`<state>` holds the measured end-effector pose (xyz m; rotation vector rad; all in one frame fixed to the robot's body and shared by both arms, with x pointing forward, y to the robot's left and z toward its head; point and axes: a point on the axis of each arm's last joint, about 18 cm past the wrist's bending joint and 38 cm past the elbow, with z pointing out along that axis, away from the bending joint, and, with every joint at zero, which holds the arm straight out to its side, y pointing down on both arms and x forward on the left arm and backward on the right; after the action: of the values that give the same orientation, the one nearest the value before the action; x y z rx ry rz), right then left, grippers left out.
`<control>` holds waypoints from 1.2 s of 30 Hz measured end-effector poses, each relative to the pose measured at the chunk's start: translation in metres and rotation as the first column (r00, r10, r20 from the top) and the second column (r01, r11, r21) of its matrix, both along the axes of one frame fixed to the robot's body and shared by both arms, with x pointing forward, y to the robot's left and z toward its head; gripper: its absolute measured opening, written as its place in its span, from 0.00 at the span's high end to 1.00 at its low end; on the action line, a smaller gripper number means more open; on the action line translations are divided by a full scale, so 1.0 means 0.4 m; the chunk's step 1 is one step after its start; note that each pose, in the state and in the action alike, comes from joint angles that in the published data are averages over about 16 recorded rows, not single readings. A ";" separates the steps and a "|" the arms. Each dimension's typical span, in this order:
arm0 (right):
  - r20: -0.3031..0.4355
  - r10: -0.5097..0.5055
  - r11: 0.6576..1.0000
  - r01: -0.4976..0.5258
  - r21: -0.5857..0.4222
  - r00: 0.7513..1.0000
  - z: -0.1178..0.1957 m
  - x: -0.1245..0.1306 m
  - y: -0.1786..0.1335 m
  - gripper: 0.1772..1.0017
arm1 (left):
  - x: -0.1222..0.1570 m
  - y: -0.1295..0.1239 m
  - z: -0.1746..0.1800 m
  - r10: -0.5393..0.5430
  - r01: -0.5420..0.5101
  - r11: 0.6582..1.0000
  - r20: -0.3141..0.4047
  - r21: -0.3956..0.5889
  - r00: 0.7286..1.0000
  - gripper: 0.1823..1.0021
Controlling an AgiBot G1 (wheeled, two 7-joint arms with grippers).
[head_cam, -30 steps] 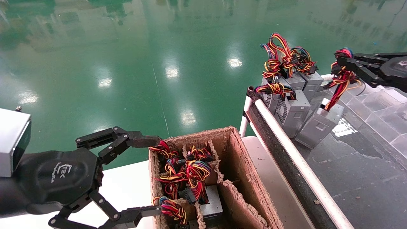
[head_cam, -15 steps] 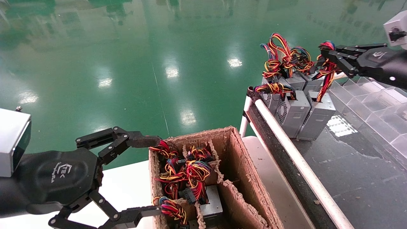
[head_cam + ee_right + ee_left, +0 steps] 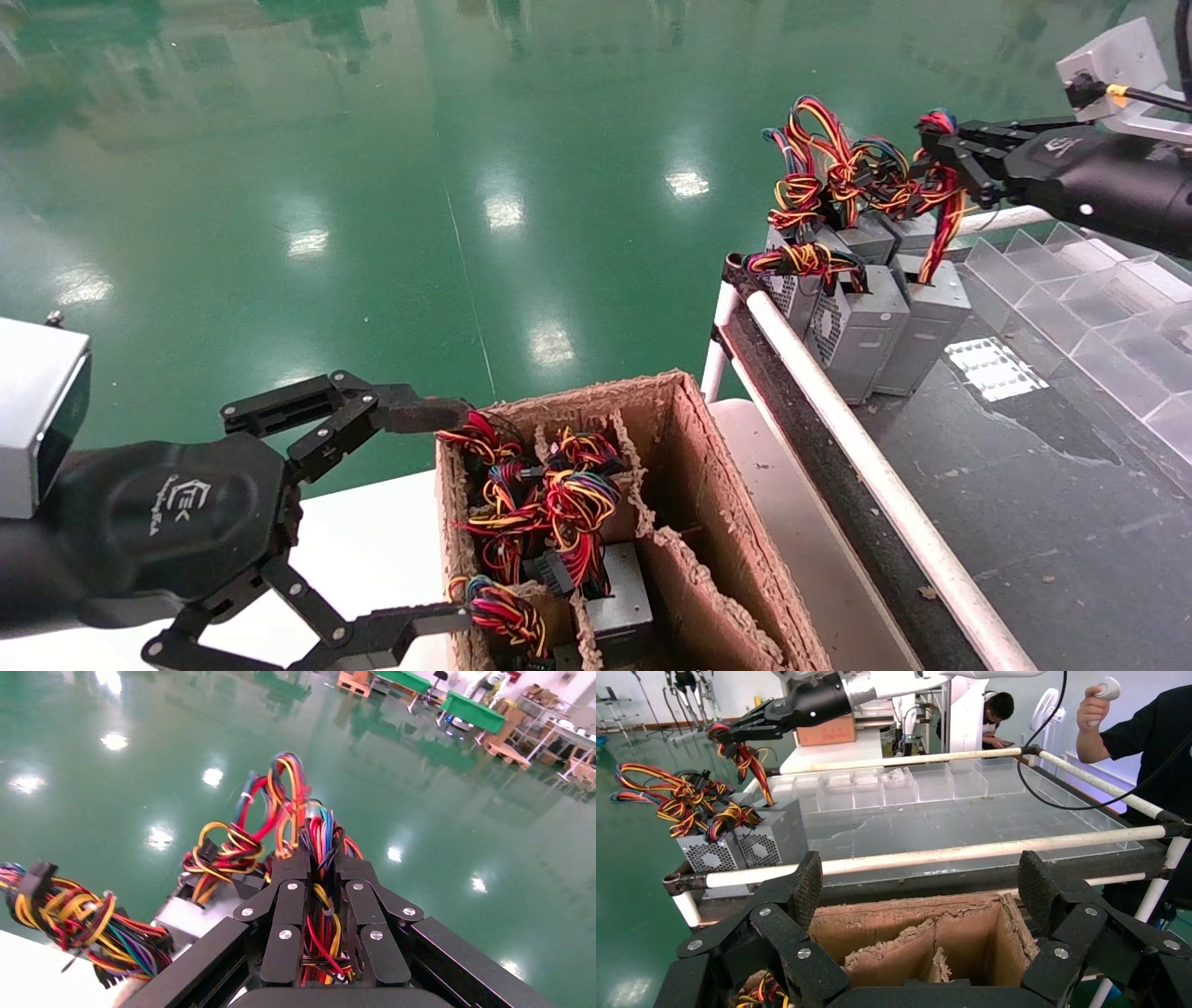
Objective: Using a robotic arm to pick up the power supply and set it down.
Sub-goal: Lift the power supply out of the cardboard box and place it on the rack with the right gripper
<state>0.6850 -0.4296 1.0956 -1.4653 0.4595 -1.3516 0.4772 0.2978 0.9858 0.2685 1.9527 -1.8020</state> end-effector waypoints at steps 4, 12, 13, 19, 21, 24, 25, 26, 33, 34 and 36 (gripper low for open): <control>0.007 0.019 1.000 -0.019 -0.005 1.000 0.006 0.005 0.022 0.92 | 0.000 0.000 0.000 0.000 0.000 1.000 0.000 0.000 1.000 0.00; 0.017 0.077 0.997 -0.077 -0.014 0.997 0.014 0.000 0.059 0.92 | 0.000 0.000 0.000 0.000 0.000 1.000 0.000 0.000 1.000 0.00; 0.017 0.083 0.996 -0.082 -0.015 0.996 0.014 -0.001 0.062 0.92 | 0.000 0.000 0.000 0.000 0.000 1.000 0.000 0.000 1.000 0.00; 0.011 0.107 0.994 -0.107 -0.016 0.994 0.007 -0.007 0.069 0.92 | 0.000 0.000 0.000 0.000 0.000 1.000 0.000 0.000 1.000 0.00; 0.007 0.111 0.994 -0.111 -0.016 0.994 0.002 -0.008 0.067 0.92 | 0.000 0.000 0.000 0.000 0.000 1.000 0.000 0.000 1.000 0.00; 0.000 0.114 0.993 -0.114 -0.013 0.994 -0.004 -0.011 0.063 0.92 | 0.000 0.000 0.000 0.000 0.000 1.000 0.000 0.000 1.000 0.00; -0.001 0.113 0.993 -0.113 -0.012 0.994 -0.005 -0.011 0.062 0.92 | 0.000 0.000 0.000 0.000 0.000 1.000 0.000 0.000 1.000 0.00; -0.003 0.113 0.994 -0.113 -0.011 0.994 -0.007 -0.012 0.060 0.92 | 0.000 0.000 0.000 0.000 0.000 1.000 0.000 0.000 1.000 0.00; -0.010 0.100 0.995 -0.100 -0.003 0.995 -0.012 -0.013 0.047 0.92 | 0.000 0.000 0.000 0.000 0.000 1.000 0.000 0.000 1.000 0.00; -0.011 0.098 0.995 -0.098 -0.001 0.995 -0.012 -0.013 0.045 0.92 | 0.000 0.000 0.000 0.000 0.000 1.000 0.000 0.000 1.000 0.00; -0.012 0.092 0.996 -0.092 0.001 0.996 -0.012 -0.012 0.041 0.91 | 0.000 0.000 0.000 0.000 0.000 1.000 0.000 0.000 1.000 0.00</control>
<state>0.6802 -0.4130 1.0910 -1.4769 0.3954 -1.2707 0.4772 0.2978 0.9858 0.2685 1.9527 -1.8020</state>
